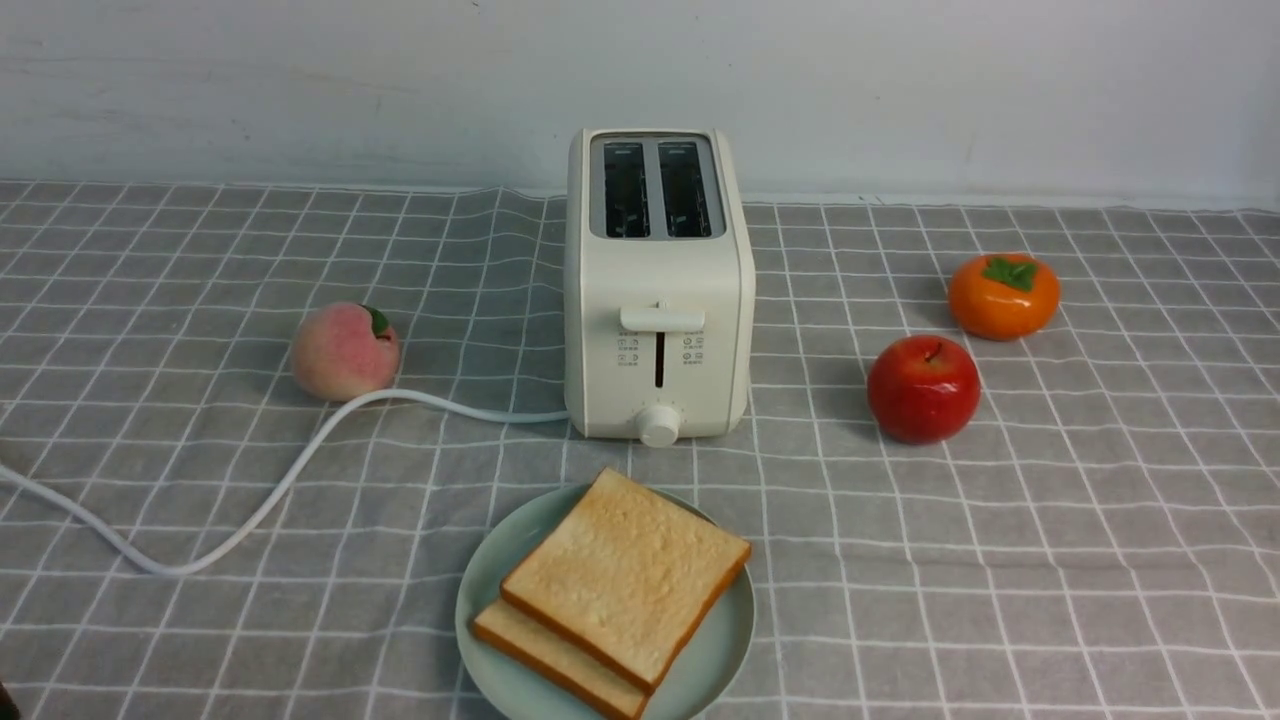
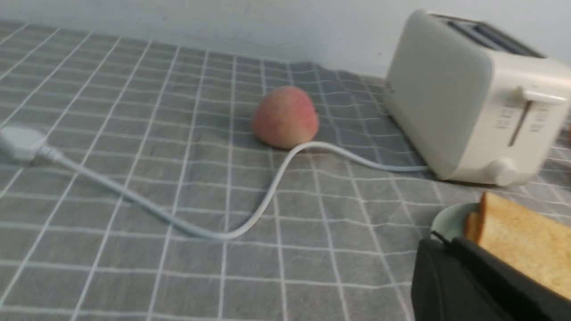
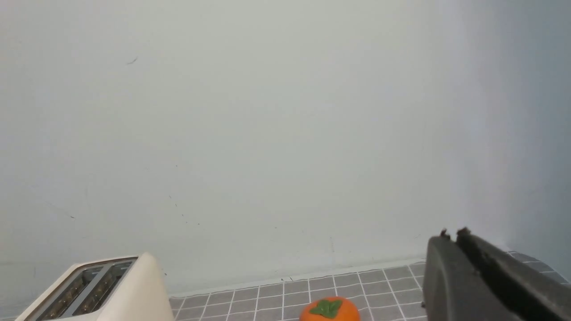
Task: Take toasted bread from bread machine on grey coffee table place on plate.
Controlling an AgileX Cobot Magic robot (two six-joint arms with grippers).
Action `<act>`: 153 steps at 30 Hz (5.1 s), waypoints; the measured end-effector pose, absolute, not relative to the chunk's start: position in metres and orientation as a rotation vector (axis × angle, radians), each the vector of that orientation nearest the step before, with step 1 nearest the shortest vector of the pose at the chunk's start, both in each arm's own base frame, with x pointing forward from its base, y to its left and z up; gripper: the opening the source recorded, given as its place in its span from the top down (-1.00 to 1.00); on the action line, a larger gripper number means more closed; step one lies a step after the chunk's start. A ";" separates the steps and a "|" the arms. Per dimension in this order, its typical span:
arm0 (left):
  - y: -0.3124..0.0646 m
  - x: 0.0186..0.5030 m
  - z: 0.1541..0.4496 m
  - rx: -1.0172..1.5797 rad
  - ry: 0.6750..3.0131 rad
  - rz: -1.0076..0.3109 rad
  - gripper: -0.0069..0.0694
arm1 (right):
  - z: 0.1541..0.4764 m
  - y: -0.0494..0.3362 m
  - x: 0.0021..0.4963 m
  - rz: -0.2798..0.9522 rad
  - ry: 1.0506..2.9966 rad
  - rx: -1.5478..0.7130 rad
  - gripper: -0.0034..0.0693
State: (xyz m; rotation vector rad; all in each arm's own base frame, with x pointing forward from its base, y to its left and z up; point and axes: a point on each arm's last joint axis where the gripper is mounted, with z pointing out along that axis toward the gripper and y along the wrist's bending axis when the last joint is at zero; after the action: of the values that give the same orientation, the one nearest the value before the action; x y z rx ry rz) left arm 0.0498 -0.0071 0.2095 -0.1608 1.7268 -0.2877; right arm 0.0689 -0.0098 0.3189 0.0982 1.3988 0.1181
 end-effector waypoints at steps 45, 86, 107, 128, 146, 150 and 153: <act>-0.006 0.052 0.170 -0.222 1.879 -0.271 0.76 | 0.322 0.013 0.065 0.266 1.365 -0.143 0.71; -0.006 0.052 0.170 -0.222 1.879 -0.270 0.67 | 0.313 0.030 0.067 0.606 1.346 -0.088 0.61; -0.006 0.052 0.169 -0.221 1.880 -0.268 0.63 | 0.232 0.025 0.068 0.384 1.575 -0.173 0.55; -0.006 0.052 0.169 -0.222 1.883 -0.268 0.60 | 0.174 0.006 0.052 0.114 1.870 0.034 0.49; -0.006 0.052 0.169 -0.222 1.883 -0.268 0.58 | 0.174 0.006 0.052 0.116 1.870 0.036 0.43; -0.006 0.052 0.169 -0.222 1.883 -0.268 0.58 | 0.174 0.006 0.052 0.116 1.870 0.036 0.42; -0.006 0.052 0.169 -0.222 1.883 -0.268 0.58 | 0.174 0.006 0.052 0.116 1.870 0.036 0.41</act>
State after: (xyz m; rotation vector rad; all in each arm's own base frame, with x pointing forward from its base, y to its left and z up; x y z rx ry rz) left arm 0.0521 -0.0060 0.1690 -0.2216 1.8829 -0.2683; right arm 0.0522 0.0055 0.1742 0.0362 1.8696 0.1164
